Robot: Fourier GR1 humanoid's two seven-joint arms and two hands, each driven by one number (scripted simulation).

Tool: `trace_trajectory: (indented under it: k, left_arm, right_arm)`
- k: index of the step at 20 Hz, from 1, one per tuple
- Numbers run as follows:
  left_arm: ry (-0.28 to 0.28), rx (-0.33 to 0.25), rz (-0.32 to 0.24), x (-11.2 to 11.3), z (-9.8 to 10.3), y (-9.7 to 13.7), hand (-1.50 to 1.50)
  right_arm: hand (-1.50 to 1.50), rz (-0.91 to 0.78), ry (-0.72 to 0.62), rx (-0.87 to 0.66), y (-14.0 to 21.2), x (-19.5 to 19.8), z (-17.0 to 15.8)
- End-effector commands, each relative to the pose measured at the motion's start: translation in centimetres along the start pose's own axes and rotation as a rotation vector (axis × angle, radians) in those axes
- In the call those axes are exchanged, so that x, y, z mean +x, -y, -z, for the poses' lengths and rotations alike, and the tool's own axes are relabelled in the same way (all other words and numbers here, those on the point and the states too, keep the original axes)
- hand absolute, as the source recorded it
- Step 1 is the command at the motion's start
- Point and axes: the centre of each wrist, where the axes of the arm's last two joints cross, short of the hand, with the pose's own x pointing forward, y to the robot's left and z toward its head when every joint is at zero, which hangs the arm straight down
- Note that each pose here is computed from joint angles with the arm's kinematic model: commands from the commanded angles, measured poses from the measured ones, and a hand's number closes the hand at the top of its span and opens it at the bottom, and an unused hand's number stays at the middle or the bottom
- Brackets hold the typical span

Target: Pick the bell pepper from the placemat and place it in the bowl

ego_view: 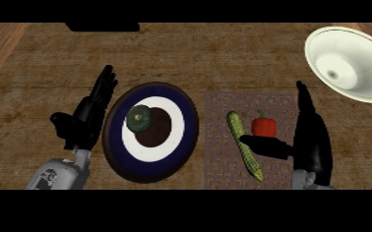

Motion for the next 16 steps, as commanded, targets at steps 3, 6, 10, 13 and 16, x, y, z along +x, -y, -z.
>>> trace_trajectory:
  k: [3,6,10,13,16]
  left_arm:
    - [0.006,0.010,0.004,-0.8,-0.6,-1.0,0.00]
    - [-0.012,-0.001,-0.019,-0.9,1.7,-1.8,0.00]
    - [0.005,0.001,-0.003,0.2,0.1,1.1,0.00]
    - [-0.005,-0.004,0.002,-2.5,0.7,1.3,0.00]
    - [0.014,0.012,-0.002,1.1,-0.2,0.4,0.00]
  right_arm:
    - [-1.50,-0.001,-0.051,0.066,-1.8,-2.4,-2.0]
    - [-1.50,0.023,-0.034,0.073,-0.6,-1.9,-1.2]
    - [-1.50,0.061,-0.005,0.067,-2.0,-4.2,-2.6]
    - [-1.50,0.121,0.048,0.080,0.6,-2.4,-1.7]
    - [-1.50,0.142,0.039,0.064,0.1,-3.5,-1.2]
